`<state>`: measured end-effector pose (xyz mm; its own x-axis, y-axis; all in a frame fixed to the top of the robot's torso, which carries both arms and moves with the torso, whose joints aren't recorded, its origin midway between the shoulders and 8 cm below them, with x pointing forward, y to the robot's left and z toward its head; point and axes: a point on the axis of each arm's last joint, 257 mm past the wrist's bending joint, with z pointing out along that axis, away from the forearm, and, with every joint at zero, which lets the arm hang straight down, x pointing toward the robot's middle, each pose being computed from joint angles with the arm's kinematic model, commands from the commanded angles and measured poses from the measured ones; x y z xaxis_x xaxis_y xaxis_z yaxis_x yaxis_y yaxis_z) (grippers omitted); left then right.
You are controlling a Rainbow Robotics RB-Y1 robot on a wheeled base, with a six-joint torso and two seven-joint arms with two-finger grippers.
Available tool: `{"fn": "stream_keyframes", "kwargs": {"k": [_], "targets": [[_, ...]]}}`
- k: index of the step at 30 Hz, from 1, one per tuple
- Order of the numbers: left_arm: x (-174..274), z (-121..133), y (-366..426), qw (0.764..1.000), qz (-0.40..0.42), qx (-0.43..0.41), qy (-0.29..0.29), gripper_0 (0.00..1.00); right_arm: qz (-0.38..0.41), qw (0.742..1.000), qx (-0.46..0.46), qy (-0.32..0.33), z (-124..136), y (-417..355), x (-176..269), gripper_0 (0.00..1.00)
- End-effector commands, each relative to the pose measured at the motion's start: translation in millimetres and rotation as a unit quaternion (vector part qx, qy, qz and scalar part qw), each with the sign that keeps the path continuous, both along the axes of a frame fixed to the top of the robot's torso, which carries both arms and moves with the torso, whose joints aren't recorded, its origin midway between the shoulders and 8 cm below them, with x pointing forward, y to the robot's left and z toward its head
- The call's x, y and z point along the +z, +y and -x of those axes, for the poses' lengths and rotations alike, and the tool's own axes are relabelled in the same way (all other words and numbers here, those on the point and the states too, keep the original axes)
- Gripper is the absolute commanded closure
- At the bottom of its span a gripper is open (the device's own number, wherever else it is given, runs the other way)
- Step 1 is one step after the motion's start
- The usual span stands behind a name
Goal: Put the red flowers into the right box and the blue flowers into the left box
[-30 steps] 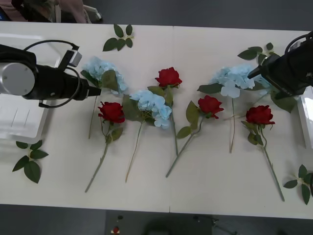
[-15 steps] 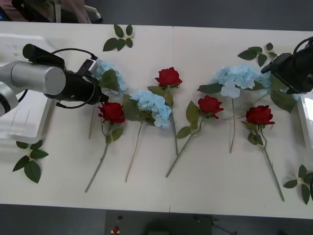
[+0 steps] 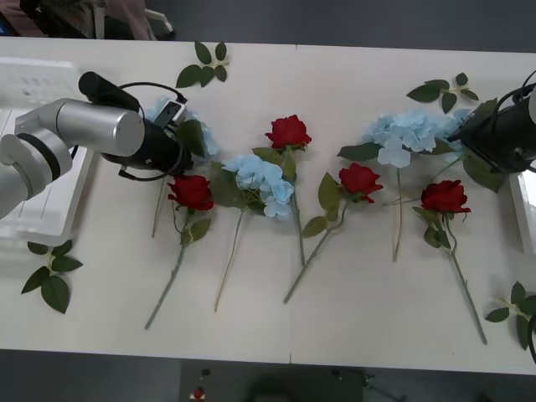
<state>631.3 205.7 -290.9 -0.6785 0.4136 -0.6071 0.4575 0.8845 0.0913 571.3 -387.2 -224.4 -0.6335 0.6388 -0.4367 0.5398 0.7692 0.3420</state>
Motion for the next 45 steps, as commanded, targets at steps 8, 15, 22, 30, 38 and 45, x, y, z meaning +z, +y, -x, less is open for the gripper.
{"fn": "stream_keyframes", "kwargs": {"k": [8,15,22,30,38,45], "targets": [[37,-19,16,0.999,-0.011,0.006,-0.032,1.0,0.056,0.998,0.025,-0.013,-16,7,-19,0.0],[117,-29,50,0.997,-0.001,0.01,-0.073,1.0,0.048,0.998,0.017,-0.023,-24,18,-35,0.0],[215,29,159,0.993,-0.106,0.019,-0.045,1.0,0.049,0.998,0.011,-0.034,-31,22,-50,0.08],[201,90,300,0.967,-0.244,0.059,0.033,1.0,0.034,0.998,0.003,-0.044,-35,23,-47,1.0],[157,73,344,0.964,-0.249,0.087,-0.019,0.98,0.011,0.998,-0.006,-0.054,-38,21,-39,1.0],[156,62,329,0.968,-0.237,0.078,-0.037,0.31,-0.002,0.996,0.009,-0.087,-46,10,-6,1.0]]}}
